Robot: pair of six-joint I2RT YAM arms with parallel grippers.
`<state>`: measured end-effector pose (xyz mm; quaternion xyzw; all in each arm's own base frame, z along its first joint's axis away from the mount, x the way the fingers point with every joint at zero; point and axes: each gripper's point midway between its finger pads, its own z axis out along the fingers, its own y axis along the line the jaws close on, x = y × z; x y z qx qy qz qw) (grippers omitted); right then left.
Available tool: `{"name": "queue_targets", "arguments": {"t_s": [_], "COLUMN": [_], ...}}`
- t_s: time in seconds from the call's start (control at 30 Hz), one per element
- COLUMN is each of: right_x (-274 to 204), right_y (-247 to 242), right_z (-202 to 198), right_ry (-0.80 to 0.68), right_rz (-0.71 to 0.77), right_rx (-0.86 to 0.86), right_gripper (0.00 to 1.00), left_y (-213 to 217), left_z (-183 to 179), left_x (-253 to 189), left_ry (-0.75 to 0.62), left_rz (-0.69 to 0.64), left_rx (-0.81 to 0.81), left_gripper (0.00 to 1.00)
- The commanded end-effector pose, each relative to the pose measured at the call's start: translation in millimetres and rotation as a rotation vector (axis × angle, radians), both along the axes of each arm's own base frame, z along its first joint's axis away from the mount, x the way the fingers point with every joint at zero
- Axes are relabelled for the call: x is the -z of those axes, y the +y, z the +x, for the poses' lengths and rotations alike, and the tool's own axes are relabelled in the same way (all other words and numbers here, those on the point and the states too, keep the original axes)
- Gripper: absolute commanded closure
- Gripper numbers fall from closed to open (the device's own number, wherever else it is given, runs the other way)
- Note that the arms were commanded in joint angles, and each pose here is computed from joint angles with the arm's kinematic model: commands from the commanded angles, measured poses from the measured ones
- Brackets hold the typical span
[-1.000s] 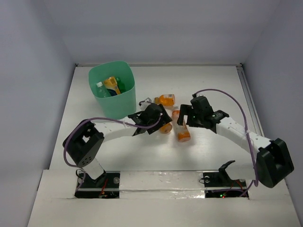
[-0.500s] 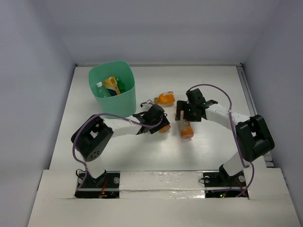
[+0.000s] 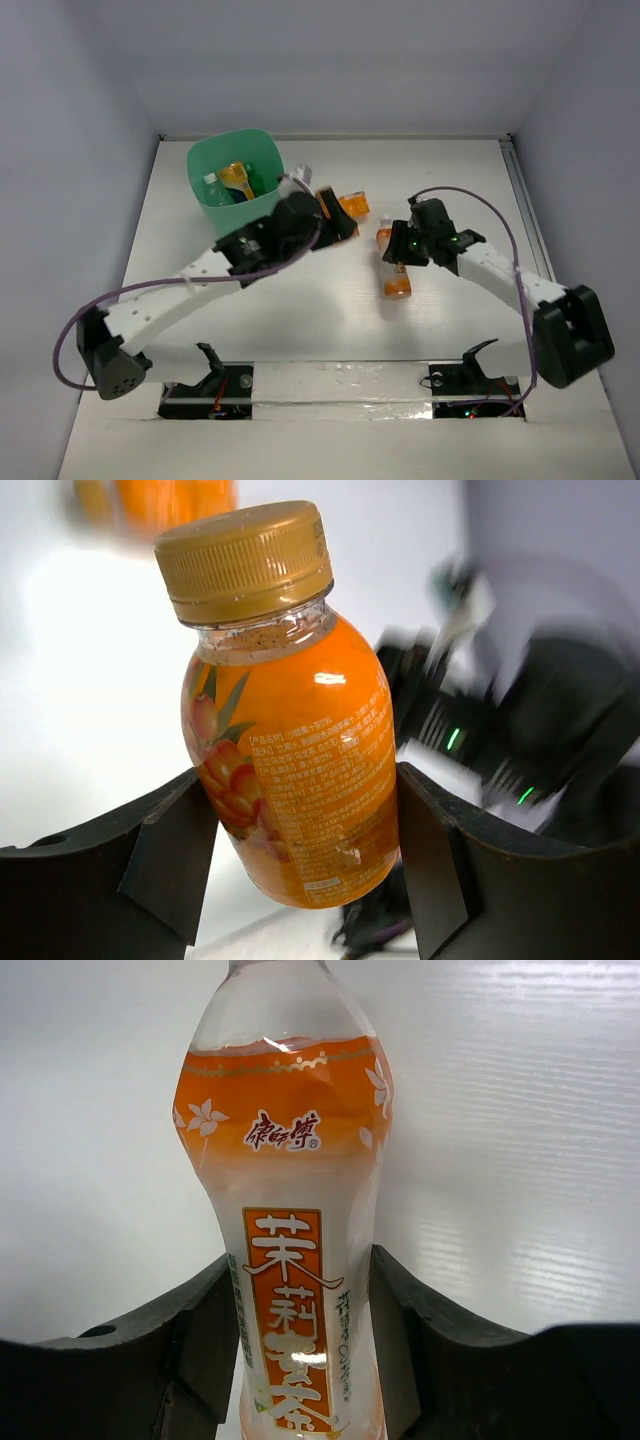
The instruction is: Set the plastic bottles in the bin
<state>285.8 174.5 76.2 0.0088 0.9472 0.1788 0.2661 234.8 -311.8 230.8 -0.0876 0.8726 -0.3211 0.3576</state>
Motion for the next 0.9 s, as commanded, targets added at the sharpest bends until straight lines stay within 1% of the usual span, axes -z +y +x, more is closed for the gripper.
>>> {"name": "queue_targets", "arguments": {"t_s": [0.0, 0.03, 0.07, 0.1, 0.17, 0.2, 0.23, 0.3, 0.33, 0.37, 0.4, 0.43, 0.47, 0.5, 0.53, 0.57, 0.6, 0.63, 0.67, 0.7, 0.73, 0.77, 0.8, 0.83, 0.87], "right_x": [-52.9, -64.5, -87.0, -100.0, -137.4, -150.2, -176.0, -202.7, -215.0, -244.0, -249.9, -259.7, -271.7, -305.2, -304.5, -315.7, -351.3, -361.4, -357.4, -385.0, -391.4, -385.8, -391.1, -409.1, -398.8], "right_y": [6.1, 7.2, 8.2, 11.3, 16.3, 18.7, 21.5, 30.9, 38.4, 44.5, 51.7, 59.0, 71.4, 78.8, 92.8, 101.9, 113.3, 121.9, 137.8, 145.0, 151.3, 166.5, 173.2, 181.6, 196.6], "right_z": [-2.5, -4.3, -6.9, -8.5, -8.9, -8.6, -4.7, -3.3, -4.3, -1.0, 4.8, 7.7, 6.6, 9.6, 20.5, 24.2, 23.7, 28.2, 43.8, 46.7, 54.8, 72.9, 81.6, 84.3, 103.0], "right_ry": [-0.127, -0.150, -0.202, -0.218, -0.279, -0.292, -0.338, -0.373, -0.386, -0.436, -0.434, -0.443, -0.454, -0.506, -0.493, -0.505, -0.558, -0.570, -0.560, -0.600, -0.605, -0.601, -0.594, -0.615, -0.606], "right_rz": [0.119, 0.146, 0.188, 0.227, 0.294, 0.324, 0.359, 0.402, 0.422, 0.454, 0.462, 0.474, 0.492, 0.529, 0.525, 0.537, 0.586, 0.601, 0.601, 0.652, 0.675, 0.690, 0.732, 0.783, 0.795], "right_rx": [0.017, 0.019, 0.019, 0.024, 0.017, 0.023, 0.022, 0.012, -0.003, -0.014, -0.012, -0.019, -0.043, -0.046, -0.052, -0.060, -0.074, -0.073, -0.068, -0.058, -0.046, -0.037, -0.010, -0.006, 0.007], "right_gripper": [0.50, 0.50, 0.50, 0.50, 0.49, 0.49, 0.50, 0.49, 0.49, 0.49, 0.49, 0.49, 0.49, 0.49, 0.49, 0.48, 0.48, 0.48, 0.47, 0.47, 0.47, 0.47, 0.47, 0.47, 0.47], "left_y": [60.1, 73.5, 87.2, 116.7, 145.8, 171.0, 181.8, 209.4, 217.7, 223.7, 228.6, 235.8, 237.5, 235.5, 237.1, 236.0, 236.1, 235.5, 234.9, 236.4, 237.6, 238.3, 238.0, 228.2, 222.7], "left_z": [37.9, 46.7, 55.4, 72.8, 88.9, 103.5, 110.8, 127.4, 132.9, 136.6, 140.1, 144.9, 146.9, 147.5, 147.0, 146.0, 141.7, 138.1, 134.0, 125.1, 119.1, 115.1, 107.0, 102.9, 100.2], "left_x": [-88.2, -111.4, -121.1, -129.5, -143.7, -142.2, -141.1, -132.0, -129.0, -125.9, -125.0, -123.4, -122.9, -122.8, -126.1, -128.7, -136.4, -144.3, -152.6, -164.5, -177.5, -186.1, -199.8, -216.5, -225.6], "left_ry": [-0.232, -0.281, -0.310, -0.332, -0.388, -0.389, -0.398, -0.385, -0.386, -0.386, -0.391, -0.396, -0.399, -0.400, -0.400, -0.402, -0.420, -0.435, -0.451, -0.473, -0.499, -0.514, -0.540, -0.571, -0.586], "left_rz": [0.046, 0.040, 0.054, 0.077, 0.145, 0.188, 0.235, 0.302, 0.317, 0.333, 0.336, 0.326, 0.324, 0.320, 0.313, 0.308, 0.297, 0.283, 0.266, 0.238, 0.211, 0.180, 0.134, 0.064, 0.032], "left_rx": [-0.127, -0.159, -0.187, -0.263, -0.307, -0.372, -0.379, -0.454, -0.478, -0.486, -0.498, -0.511, -0.510, -0.500, -0.494, -0.488, -0.484, -0.480, -0.477, -0.484, -0.493, -0.507, -0.513, -0.478, -0.453], "left_gripper": [0.55, 0.55, 0.55, 0.55, 0.54, 0.54, 0.54, 0.53, 0.49, 0.47, 0.45, 0.32, 0.25, 0.21, 0.16, 0.14, 0.12, 0.10, 0.09, 0.09, 0.08, 0.07, 0.06, 0.06, 0.06]}}
